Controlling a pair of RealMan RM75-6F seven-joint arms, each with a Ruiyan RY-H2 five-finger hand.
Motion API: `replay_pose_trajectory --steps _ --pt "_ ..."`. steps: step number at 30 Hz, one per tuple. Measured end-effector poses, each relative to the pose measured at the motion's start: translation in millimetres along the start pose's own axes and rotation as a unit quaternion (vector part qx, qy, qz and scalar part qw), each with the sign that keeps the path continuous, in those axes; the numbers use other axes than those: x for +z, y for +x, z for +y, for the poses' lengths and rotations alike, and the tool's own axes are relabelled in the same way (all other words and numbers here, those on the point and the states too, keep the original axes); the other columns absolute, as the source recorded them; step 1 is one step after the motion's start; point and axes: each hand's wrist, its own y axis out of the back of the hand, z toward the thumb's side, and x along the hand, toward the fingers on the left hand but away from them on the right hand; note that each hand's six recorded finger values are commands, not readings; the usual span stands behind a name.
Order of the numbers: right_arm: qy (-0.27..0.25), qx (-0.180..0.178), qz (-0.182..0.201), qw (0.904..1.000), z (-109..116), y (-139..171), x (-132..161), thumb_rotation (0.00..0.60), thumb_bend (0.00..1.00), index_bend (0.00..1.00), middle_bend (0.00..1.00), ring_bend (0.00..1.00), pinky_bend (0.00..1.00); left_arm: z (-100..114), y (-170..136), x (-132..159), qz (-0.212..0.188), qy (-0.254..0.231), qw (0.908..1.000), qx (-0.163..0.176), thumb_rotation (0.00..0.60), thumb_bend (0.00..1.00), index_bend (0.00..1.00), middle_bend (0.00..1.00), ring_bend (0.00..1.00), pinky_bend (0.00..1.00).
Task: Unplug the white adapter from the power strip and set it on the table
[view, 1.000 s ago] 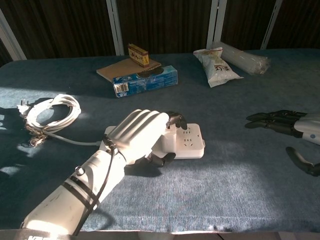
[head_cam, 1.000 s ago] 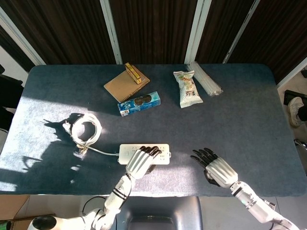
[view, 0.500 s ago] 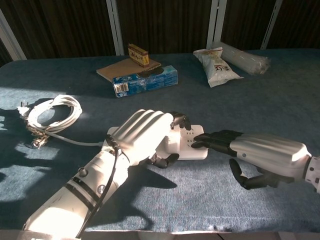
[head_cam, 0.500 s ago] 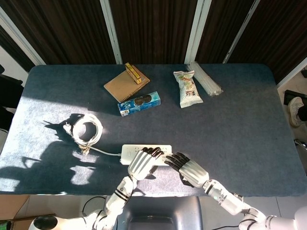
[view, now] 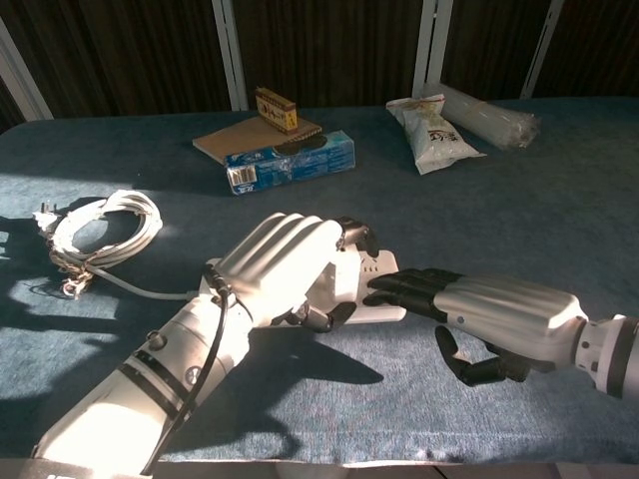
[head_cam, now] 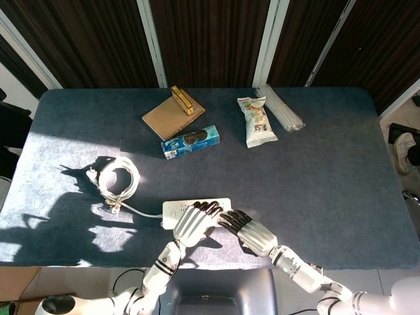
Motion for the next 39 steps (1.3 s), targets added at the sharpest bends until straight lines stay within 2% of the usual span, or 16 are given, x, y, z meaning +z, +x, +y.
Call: replay_pose_trajectory --steps 6,10,14,18,21,25,31,34,36,39 --pt "0.003 0.011 -0.007 0.9999 -2.5 -0.5 0.2 0.600 0.99 0.09 0.13 0.00 0.00 6.1 -0.2 -0.3 -0.002 -0.007 1.0000 0.006 0.600 0.37 0.36 0.44 0.39 0.50" --pt "0.005 0.010 -0.011 0.9999 -1.4 -0.2 0.1 0.600 1.00 0.08 0.13 0.00 0.00 17.3 0.7 -0.3 -0.006 -0.007 0.9996 0.026 0.600 0.37 0.36 0.44 0.39 0.49" --pt "0.000 -0.010 -0.012 0.9999 8.0 3.2 -0.5 0.600 0.99 0.07 0.13 0.00 0.00 36.0 -0.2 -5.7 -0.009 -0.005 0.9986 0.052 0.600 0.37 0.34 0.42 0.38 0.47" --pt "-0.004 -0.047 -0.016 0.9988 28.9 14.1 -5.8 0.600 0.91 0.06 0.13 0.00 0.00 55.2 -9.2 -23.0 -0.004 0.001 0.9977 0.067 0.600 0.37 0.32 0.41 0.37 0.46" --pt "-0.001 -0.079 -0.022 0.9966 50.5 28.5 -13.2 0.600 0.87 0.06 0.13 0.00 0.00 68.1 -24.4 -46.7 0.011 0.011 0.9974 0.070 0.600 0.37 0.31 0.40 0.36 0.46" --pt "0.009 -0.119 -0.031 0.9924 79.2 53.4 -23.9 0.600 0.84 0.06 0.13 0.00 0.00 76.9 -58.9 -85.5 0.051 0.012 0.9972 0.054 0.600 0.37 0.30 0.39 0.35 0.45" --pt "0.031 -0.137 -0.050 0.9888 99.6 88.7 -34.5 0.600 0.82 0.04 0.13 0.00 0.00 66.4 -115.2 -128.3 0.115 -0.006 0.9933 0.011 0.600 0.37 0.29 0.38 0.33 0.40" --pt "0.039 -0.140 -0.059 0.9876 103.6 103.7 -35.4 0.600 0.80 0.03 0.13 0.00 0.00 57.6 -128.3 -144.8 0.140 -0.010 0.9901 -0.002 0.600 0.37 0.22 0.32 0.26 0.32" --pt "0.040 -0.141 -0.064 0.9871 104.6 111.3 -35.4 0.600 0.77 0.02 0.13 0.00 0.00 49.9 -134.6 -155.9 0.156 -0.017 0.9875 -0.015 0.600 0.37 0.08 0.17 0.14 0.24" --pt "0.045 -0.136 -0.075 0.9867 104.5 119.3 -37.4 0.600 0.67 0.00 0.13 0.00 0.00 38.5 -141.9 -173.6 0.182 -0.027 0.9824 -0.033 0.600 0.37 0.00 0.00 0.01 0.20"
